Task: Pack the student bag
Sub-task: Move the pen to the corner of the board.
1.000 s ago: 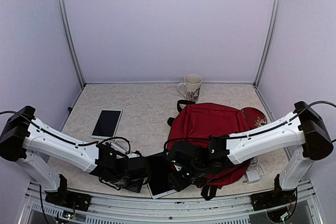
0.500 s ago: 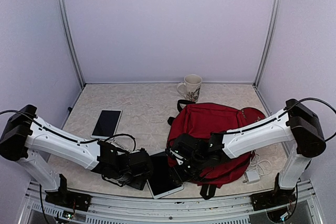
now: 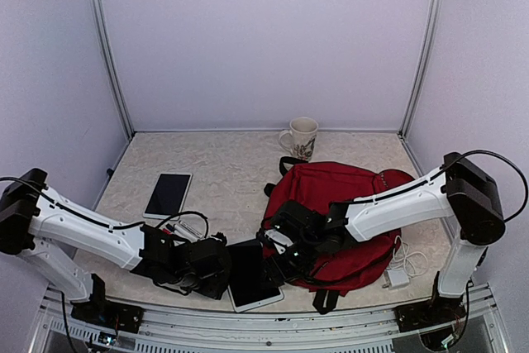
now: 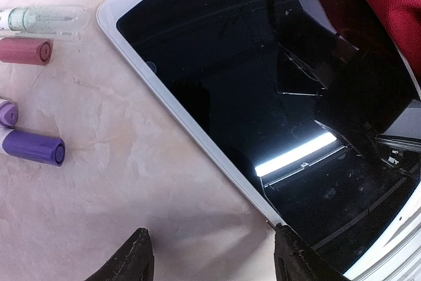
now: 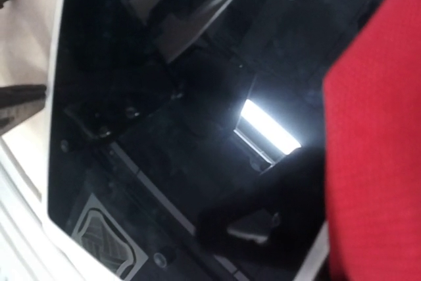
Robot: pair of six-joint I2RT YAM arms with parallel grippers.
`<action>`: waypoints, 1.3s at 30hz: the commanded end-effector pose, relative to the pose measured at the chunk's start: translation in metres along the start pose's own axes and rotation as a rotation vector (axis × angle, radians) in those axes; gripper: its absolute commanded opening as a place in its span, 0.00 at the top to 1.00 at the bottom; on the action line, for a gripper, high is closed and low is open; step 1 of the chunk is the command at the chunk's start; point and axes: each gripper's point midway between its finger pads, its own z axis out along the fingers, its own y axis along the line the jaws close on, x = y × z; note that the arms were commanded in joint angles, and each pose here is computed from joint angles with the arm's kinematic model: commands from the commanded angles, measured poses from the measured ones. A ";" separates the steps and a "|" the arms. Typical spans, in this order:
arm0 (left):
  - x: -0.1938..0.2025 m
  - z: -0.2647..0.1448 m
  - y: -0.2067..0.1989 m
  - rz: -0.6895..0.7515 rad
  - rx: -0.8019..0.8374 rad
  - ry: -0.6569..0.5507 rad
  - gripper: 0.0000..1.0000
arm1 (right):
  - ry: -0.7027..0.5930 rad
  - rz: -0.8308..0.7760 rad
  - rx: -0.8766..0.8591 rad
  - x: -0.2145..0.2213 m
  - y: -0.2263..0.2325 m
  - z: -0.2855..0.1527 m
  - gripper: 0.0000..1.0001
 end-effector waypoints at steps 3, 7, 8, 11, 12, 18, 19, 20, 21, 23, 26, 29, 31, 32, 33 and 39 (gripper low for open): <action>0.051 0.036 0.014 -0.028 0.038 0.166 0.38 | -0.115 -0.141 -0.393 -0.026 0.095 -0.017 0.41; 0.055 0.033 0.015 -0.037 0.050 0.166 0.38 | -0.166 -0.138 -0.406 -0.033 0.101 -0.025 0.41; 0.055 0.032 0.015 -0.037 0.052 0.164 0.38 | -0.177 -0.143 -0.400 -0.033 0.102 -0.026 0.41; 0.057 0.031 0.018 -0.039 0.050 0.161 0.38 | -0.194 -0.159 -0.396 -0.033 0.106 -0.028 0.41; 0.057 0.030 0.019 -0.039 0.051 0.161 0.38 | -0.196 -0.164 -0.402 -0.033 0.109 -0.028 0.41; 0.062 0.028 0.024 -0.050 0.045 0.162 0.38 | -0.181 -0.139 -0.310 -0.034 0.099 -0.020 0.42; 0.061 0.027 0.025 -0.054 0.042 0.160 0.38 | -0.178 -0.123 -0.274 -0.033 0.091 -0.019 0.42; 0.060 0.025 0.025 -0.058 0.041 0.152 0.38 | -0.180 -0.104 -0.243 -0.032 0.084 -0.020 0.43; 0.058 0.022 0.026 -0.066 0.041 0.148 0.38 | -0.180 -0.087 -0.214 -0.031 0.076 -0.021 0.43; 0.053 0.014 0.023 -0.084 0.056 0.129 0.38 | -0.172 -0.045 -0.133 -0.025 0.056 -0.022 0.44; 0.041 0.000 0.022 -0.117 0.059 0.092 0.38 | -0.144 0.003 -0.038 -0.016 0.032 -0.018 0.47; 0.034 -0.013 0.022 -0.142 0.066 0.074 0.35 | -0.077 0.032 0.021 0.000 0.018 -0.005 0.49; 0.032 -0.018 0.024 -0.165 0.070 0.074 0.33 | -0.037 0.048 0.077 0.014 0.009 0.001 0.49; 0.033 -0.018 0.026 -0.174 0.075 0.084 0.33 | -0.022 0.054 0.104 0.020 0.005 0.003 0.49; 0.034 -0.017 0.026 -0.183 0.081 0.090 0.33 | -0.012 0.061 0.131 0.025 0.001 0.005 0.49; 0.040 -0.006 0.016 -0.185 0.147 0.128 0.34 | 0.000 0.067 0.132 0.024 0.000 0.020 0.42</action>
